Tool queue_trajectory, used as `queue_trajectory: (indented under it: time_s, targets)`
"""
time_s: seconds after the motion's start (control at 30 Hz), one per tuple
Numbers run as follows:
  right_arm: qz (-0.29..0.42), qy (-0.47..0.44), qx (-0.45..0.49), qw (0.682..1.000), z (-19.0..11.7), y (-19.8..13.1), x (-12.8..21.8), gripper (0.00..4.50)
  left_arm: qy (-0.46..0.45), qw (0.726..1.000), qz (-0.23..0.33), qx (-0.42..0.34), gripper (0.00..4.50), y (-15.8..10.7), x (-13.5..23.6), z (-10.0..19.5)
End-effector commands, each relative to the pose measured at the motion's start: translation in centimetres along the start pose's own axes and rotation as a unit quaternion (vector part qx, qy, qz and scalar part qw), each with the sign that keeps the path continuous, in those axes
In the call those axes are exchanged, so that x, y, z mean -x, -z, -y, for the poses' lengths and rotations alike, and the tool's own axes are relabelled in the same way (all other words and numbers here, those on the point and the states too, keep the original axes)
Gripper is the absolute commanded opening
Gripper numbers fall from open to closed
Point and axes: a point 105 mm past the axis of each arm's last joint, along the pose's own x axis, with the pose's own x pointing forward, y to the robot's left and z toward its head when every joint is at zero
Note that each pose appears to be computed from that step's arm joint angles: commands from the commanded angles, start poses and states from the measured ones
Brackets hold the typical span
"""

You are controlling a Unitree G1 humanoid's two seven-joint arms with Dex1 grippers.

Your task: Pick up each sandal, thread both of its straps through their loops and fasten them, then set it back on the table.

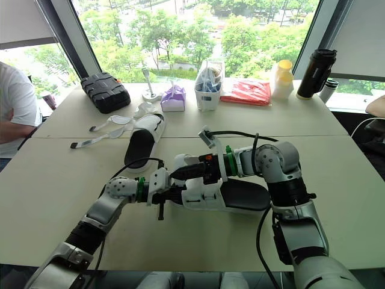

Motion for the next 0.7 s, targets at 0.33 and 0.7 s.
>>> queue_trajectory:
  time_s: [0.33, 0.7]
  targets:
    - [-0.041, 0.057, 0.022, 0.997, 2.2, 3.0, 0.4, 0.05, 0.053, 0.995, -0.068, 0.052, 0.00, 4.1, -1.1, 3.0]
    - [-0.030, 0.102, 0.055, 0.993, 3.8, 2.8, 2.0, 0.05, 0.055, 0.995, -0.068, 0.055, 0.00, 4.2, -1.0, 3.3]
